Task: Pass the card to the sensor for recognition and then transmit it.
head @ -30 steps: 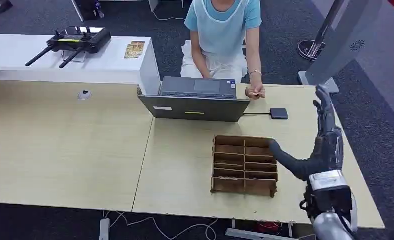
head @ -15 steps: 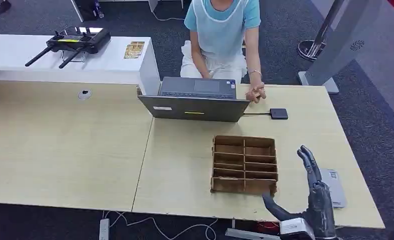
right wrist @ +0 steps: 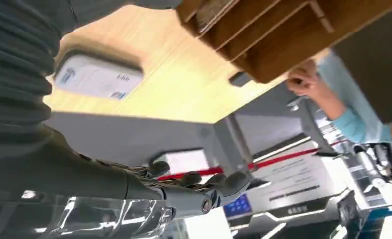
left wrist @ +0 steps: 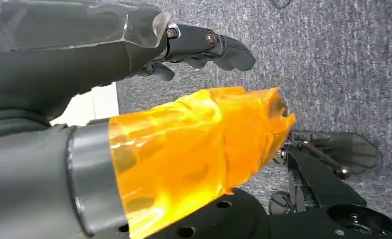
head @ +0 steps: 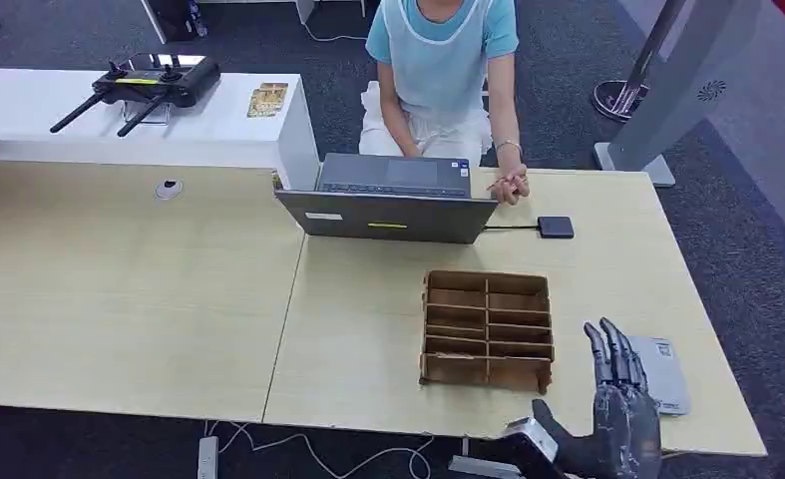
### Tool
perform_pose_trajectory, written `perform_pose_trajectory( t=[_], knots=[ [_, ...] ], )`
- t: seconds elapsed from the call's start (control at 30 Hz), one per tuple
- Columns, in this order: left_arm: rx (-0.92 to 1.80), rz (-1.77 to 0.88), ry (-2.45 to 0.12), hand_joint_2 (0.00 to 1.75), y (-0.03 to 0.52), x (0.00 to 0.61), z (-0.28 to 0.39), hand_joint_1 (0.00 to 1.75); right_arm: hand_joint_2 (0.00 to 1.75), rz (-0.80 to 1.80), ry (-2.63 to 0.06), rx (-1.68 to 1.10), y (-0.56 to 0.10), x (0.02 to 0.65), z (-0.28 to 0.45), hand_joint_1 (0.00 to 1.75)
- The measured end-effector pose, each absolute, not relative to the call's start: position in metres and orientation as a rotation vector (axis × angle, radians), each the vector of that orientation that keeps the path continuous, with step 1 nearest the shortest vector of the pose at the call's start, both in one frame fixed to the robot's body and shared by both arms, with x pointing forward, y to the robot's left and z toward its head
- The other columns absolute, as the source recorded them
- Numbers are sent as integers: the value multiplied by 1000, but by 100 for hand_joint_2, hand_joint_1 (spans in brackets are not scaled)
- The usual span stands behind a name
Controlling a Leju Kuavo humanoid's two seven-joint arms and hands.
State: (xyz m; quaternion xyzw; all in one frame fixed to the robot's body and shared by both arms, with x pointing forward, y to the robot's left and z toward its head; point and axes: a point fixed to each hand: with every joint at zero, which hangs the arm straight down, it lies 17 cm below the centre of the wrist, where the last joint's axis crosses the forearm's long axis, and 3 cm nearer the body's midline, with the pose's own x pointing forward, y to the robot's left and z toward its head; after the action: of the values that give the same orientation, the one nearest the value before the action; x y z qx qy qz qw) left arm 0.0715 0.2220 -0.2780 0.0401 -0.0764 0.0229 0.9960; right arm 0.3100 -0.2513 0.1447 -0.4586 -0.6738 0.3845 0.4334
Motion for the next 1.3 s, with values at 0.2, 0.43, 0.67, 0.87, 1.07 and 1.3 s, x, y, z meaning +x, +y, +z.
perform_pose_trajectory(
  t=[0.2,0.43,0.67,0.87,1.07,1.3],
  knots=[
    [79,42,-144,0,221,70,-278,0,175,1073,-1553,-1384,-258,321,131,0],
    [78,33,-137,0,219,69,-278,0,175,1058,-1529,-1452,-255,337,131,0],
    [75,32,-142,0,216,73,-277,0,175,1057,-1526,-1462,-246,351,134,0],
    [74,29,-149,0,216,75,-277,0,175,1100,-1549,-1437,-228,357,134,0],
    [74,29,-161,0,217,78,-277,0,175,1194,-1541,-1379,-208,361,125,0],
    [78,29,-164,0,220,79,-277,0,175,1257,-1494,-1317,-203,367,112,0]
  ],
)
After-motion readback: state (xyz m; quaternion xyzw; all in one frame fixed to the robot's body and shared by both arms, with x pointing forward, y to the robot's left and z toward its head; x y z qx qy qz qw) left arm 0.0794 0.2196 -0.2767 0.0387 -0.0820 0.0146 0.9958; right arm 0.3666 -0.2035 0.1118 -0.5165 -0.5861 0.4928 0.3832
